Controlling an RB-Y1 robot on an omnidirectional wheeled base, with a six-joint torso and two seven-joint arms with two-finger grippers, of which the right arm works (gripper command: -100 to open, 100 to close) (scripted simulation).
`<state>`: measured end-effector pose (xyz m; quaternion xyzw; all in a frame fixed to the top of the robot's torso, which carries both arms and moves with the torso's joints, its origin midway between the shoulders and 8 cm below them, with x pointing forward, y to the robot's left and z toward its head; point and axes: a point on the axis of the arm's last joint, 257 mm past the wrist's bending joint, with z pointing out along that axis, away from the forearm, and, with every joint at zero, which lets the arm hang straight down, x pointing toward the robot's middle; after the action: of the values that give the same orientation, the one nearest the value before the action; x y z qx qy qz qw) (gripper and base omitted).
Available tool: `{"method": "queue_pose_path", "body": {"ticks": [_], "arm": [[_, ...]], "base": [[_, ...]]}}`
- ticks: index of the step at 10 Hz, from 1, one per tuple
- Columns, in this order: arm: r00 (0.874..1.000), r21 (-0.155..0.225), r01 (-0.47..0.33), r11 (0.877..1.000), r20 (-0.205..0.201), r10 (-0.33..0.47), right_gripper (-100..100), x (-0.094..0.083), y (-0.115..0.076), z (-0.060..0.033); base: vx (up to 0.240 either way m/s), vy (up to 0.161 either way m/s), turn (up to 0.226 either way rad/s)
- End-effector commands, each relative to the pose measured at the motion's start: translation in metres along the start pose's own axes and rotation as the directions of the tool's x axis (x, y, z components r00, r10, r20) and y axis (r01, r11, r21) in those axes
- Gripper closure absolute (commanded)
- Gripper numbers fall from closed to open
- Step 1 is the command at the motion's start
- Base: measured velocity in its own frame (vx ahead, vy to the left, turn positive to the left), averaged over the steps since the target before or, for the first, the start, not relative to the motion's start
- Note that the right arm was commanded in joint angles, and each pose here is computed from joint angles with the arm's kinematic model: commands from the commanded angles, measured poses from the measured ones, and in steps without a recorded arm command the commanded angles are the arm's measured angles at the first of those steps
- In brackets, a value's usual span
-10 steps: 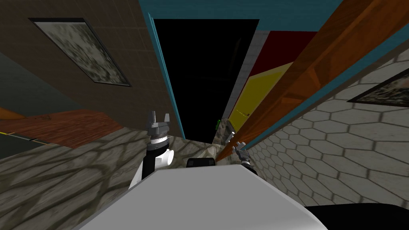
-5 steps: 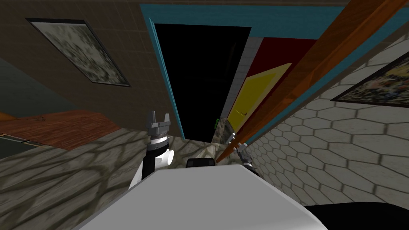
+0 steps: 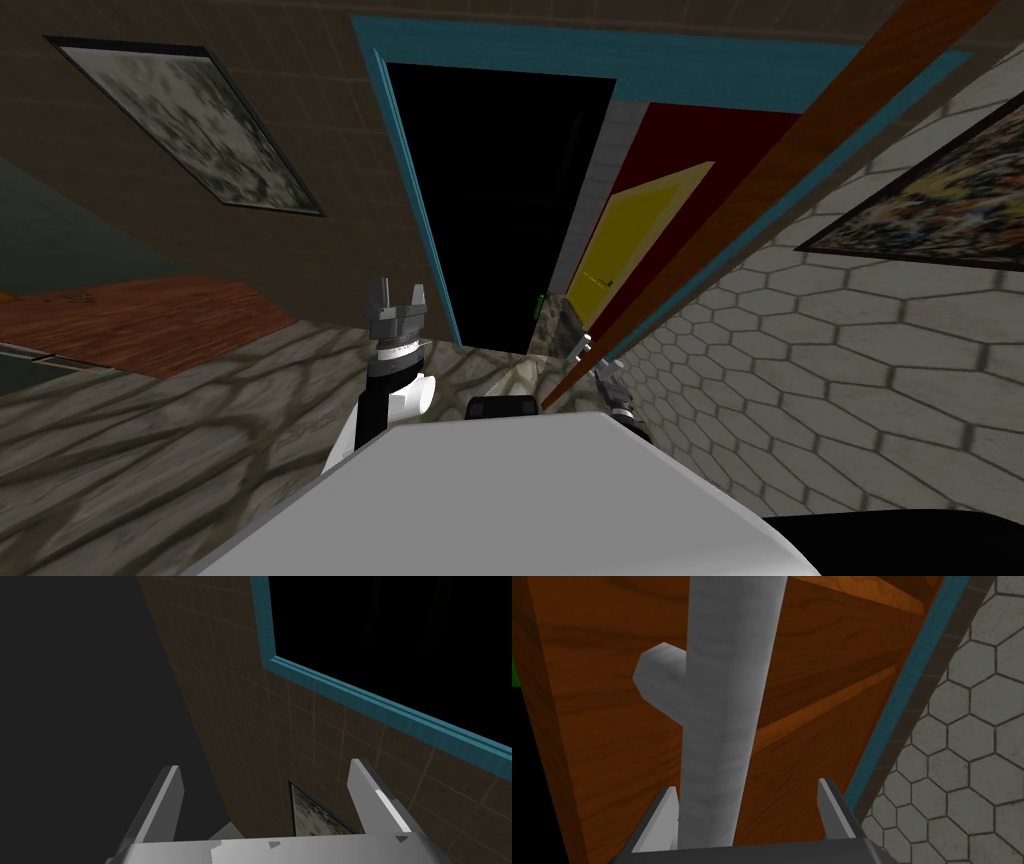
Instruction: Pull the door open
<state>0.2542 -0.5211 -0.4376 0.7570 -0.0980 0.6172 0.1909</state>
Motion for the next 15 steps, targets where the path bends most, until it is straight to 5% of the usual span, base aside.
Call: {"method": "queue_pose_path", "body": {"ticks": [1, 3, 5, 9, 10, 12, 14, 15], "arm": [[0.999, 0.008, 0.024, 1.000, 0.043, -0.025, 100, -0.013, 0.005, -0.0018], [1.000, 0.056, 0.009, 0.998, 0.026, -0.010, 100, -0.007, -0.023, 0.0111], [1.000, 0.056, 0.009, 0.998, 0.026, -0.010, 100, -0.007, -0.023, 0.0111], [1.000, 0.143, -0.024, 0.989, -0.017, 0.026, 100, 0.011, -0.076, 0.0341], [1.000, 0.143, -0.024, 0.989, -0.017, 0.026, 100, 0.011, -0.076, 0.0341], [0.997, 0.201, -0.043, 0.979, -0.047, 0.053, 100, 0.026, -0.112, 0.0473], [0.997, 0.201, -0.043, 0.979, -0.047, 0.053, 100, 0.026, -0.112, 0.0473], [0.994, 0.253, -0.058, 0.966, -0.075, 0.079, 100, 0.042, -0.145, 0.0578]], "base": [[-0.177, -0.021, -0.054], [-0.127, -0.033, -0.033], [-0.017, -0.033, 0.018], [0.034, -0.014, 0.046], [0.048, -0.004, 0.051], [0.061, -0.015, 0.052], [0.042, -0.026, 0.044], [0.070, -0.031, 0.027]]}}
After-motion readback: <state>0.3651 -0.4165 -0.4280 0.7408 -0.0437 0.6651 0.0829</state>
